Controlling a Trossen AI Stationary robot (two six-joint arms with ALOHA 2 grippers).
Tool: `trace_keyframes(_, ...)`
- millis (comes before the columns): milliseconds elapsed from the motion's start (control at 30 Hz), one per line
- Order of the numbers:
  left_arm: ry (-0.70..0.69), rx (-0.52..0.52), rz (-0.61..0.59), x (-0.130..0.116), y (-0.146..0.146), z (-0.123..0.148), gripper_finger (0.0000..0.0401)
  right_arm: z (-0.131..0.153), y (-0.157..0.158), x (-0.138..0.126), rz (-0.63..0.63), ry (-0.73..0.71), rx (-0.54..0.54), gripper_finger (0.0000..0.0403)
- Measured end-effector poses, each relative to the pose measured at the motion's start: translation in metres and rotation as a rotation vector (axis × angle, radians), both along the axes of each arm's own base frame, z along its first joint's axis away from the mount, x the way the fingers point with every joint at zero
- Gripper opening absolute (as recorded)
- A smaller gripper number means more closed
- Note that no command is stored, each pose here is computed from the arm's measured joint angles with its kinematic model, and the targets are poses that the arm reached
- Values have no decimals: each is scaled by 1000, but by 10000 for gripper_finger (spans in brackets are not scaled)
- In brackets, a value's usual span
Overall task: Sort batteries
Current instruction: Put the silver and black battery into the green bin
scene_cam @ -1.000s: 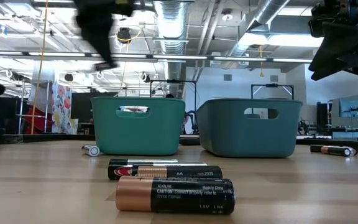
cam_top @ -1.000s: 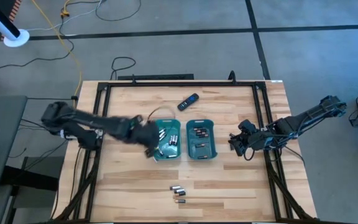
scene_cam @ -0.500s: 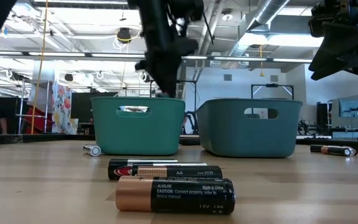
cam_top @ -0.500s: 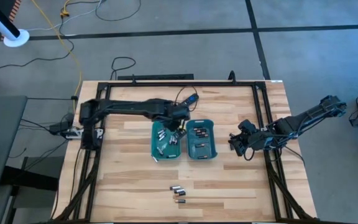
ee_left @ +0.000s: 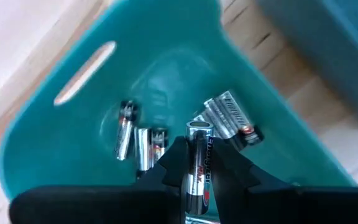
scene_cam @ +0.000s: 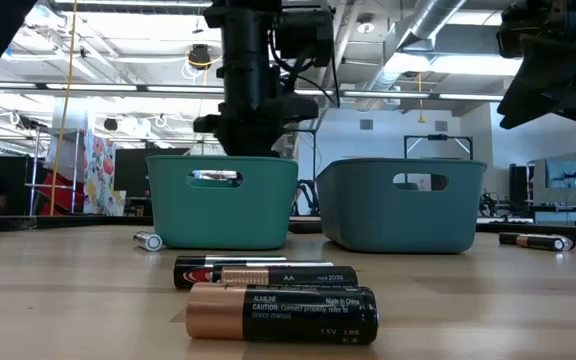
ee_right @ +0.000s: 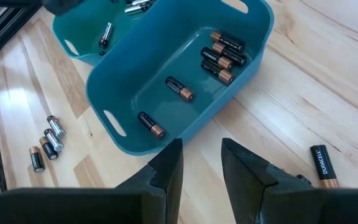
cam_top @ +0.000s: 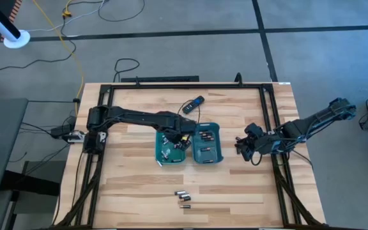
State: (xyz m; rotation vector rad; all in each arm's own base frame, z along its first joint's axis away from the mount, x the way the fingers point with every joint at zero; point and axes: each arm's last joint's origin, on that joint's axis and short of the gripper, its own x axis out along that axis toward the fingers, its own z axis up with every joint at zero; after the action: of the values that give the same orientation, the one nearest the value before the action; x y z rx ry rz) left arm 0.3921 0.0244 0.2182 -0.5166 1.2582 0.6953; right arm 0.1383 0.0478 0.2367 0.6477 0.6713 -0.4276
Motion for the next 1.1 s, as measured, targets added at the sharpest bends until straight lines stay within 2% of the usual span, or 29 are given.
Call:
trace_keyframes(200,-13,-9,37,-1,-12,-26,41,0,0,0,3,4,-5,127)
trace_keyframes(267,-49,-16,49,1,-13,-31,41,0,0,0,7,7,-10,127)
trace_keyframes(400,-22,-12,52,-4,-12,-37,41,0,0,0,15,9,-18,127)
trace_keyframes(767,-13,18,-21,-3,-11,-38,86,0,0,0,18,9,-21,127)
trace_keyframes(1100,-21,15,-9,-4,-11,-34,92,0,0,0,14,8,-16,127)
